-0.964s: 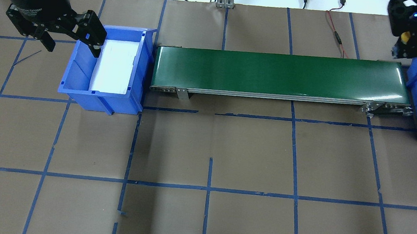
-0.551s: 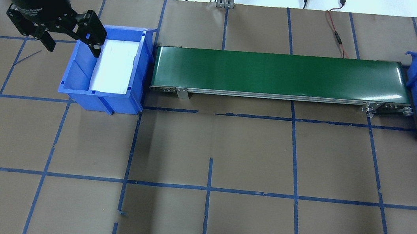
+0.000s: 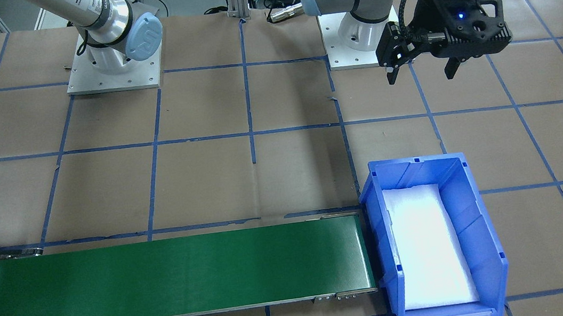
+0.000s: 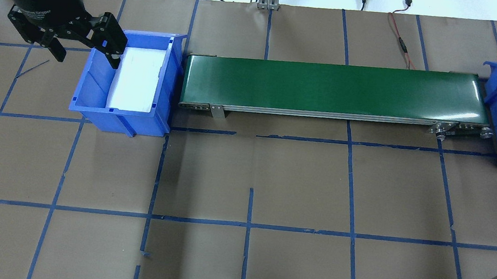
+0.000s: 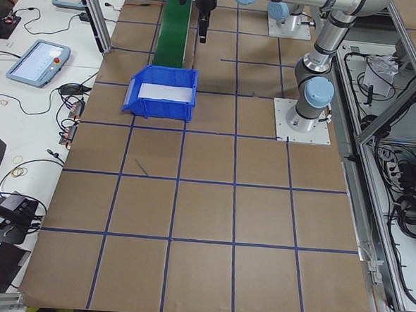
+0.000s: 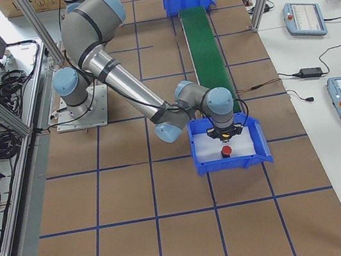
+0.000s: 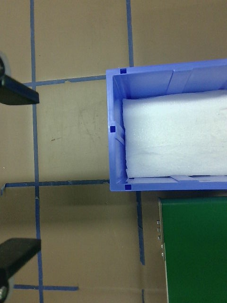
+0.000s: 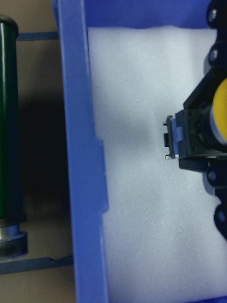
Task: Transport two buttons from left to right
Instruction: 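Lower the yellow button into the far bin and open the right gripper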
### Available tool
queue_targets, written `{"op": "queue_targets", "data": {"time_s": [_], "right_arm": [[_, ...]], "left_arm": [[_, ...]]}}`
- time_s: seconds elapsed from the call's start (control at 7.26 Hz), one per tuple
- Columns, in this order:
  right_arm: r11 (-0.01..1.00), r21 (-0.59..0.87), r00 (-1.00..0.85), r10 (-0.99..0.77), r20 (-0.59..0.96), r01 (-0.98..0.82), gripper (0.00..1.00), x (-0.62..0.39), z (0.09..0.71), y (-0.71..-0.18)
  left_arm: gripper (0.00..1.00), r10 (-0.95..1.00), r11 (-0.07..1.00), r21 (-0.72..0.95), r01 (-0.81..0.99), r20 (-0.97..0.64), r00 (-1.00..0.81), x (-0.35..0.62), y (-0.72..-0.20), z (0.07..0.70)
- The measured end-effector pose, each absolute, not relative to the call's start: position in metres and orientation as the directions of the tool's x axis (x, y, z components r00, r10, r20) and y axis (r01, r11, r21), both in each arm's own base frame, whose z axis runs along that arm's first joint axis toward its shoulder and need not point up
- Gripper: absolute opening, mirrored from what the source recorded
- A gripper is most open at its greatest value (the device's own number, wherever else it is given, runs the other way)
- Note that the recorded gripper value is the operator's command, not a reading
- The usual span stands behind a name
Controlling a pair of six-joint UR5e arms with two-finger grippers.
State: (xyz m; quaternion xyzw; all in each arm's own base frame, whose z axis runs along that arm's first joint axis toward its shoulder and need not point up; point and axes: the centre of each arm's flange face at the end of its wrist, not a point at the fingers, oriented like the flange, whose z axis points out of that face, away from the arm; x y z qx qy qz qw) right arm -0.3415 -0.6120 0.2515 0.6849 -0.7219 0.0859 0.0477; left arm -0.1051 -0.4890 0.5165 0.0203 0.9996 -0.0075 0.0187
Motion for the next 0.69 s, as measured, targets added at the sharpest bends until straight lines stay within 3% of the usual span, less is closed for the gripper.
{"op": "queue_targets", "data": {"time_s": [0.14, 0.69], "right_arm": [[0.036, -0.069, -0.047, -0.985, 0.165, -0.997, 0.98, -0.338, 0.238, -0.607], [0.037, -0.05, -0.043, -0.989, 0.143, -0.998, 1.0, -0.337, 0.238, -0.6]], "left_arm": [[1.0, 0.04, 0.999, -0.014, 0.041, -0.038, -0.998, -0.105, -0.489, 0.516], [1.0, 0.04, 0.999, -0.014, 0.041, -0.038, -0.998, -0.105, -0.489, 0.516]]}}
